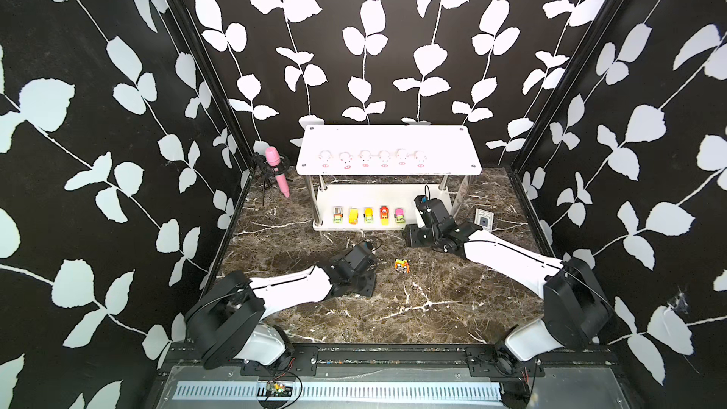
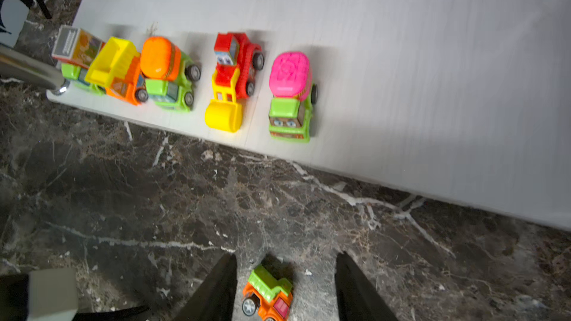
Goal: Organize plastic toys on shelves
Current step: Adjust the plastic toy at the center of the board.
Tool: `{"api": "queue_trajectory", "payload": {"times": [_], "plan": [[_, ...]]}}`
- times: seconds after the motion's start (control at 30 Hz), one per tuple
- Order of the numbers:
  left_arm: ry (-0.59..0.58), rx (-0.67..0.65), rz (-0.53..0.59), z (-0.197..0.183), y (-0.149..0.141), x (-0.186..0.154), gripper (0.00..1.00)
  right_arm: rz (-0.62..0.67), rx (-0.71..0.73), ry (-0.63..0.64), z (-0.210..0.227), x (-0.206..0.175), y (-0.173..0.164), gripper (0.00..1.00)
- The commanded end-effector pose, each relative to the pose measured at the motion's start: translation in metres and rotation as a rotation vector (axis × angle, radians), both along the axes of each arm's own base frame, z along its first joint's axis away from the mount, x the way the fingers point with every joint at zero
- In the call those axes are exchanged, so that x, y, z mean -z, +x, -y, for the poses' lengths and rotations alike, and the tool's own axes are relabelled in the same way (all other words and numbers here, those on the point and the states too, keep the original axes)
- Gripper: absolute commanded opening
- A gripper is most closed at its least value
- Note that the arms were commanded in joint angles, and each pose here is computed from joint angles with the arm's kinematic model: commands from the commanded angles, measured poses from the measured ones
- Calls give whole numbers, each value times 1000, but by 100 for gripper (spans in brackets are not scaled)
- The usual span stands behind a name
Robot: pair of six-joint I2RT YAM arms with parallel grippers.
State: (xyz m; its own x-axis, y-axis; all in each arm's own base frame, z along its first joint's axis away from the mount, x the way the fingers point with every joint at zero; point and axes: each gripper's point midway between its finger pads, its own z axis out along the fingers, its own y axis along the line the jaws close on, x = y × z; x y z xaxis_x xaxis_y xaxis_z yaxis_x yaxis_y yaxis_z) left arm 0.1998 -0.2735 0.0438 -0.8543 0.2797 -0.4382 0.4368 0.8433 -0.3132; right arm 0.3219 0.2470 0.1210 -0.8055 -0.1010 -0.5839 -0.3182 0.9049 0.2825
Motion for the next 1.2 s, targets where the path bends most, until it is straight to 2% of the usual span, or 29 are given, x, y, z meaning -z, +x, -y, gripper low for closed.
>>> {"api": "queue_trajectory", "payload": {"times": [0.0, 0.23, 0.33, 0.43, 0.6, 0.8, 0.93, 1.17], "plan": [[-112, 75, 17, 38, 8, -17, 32, -28, -35, 33, -1, 15, -16, 47], [-92, 63, -23, 60, 22, -2, 30, -82, -45, 18, -5, 52, -29, 28], [-92, 54, -29, 64, 25, 2, 24, -85, -20, 11, -7, 64, -24, 20], [-76, 40, -20, 62, 28, 4, 21, -96, -14, 7, -14, 75, -20, 18], [-60, 34, -20, 62, 31, 9, 13, -101, 1, -39, -18, 87, -14, 15], [-24, 12, -9, 58, 36, 17, 13, -122, -8, -66, -19, 96, -18, 15], [15, -12, -2, 53, 41, 22, 13, -150, -38, -77, -21, 98, -31, 17], [19, 1, 13, 56, 45, 19, 15, -175, -16, -94, -10, 106, -56, 19]]}}
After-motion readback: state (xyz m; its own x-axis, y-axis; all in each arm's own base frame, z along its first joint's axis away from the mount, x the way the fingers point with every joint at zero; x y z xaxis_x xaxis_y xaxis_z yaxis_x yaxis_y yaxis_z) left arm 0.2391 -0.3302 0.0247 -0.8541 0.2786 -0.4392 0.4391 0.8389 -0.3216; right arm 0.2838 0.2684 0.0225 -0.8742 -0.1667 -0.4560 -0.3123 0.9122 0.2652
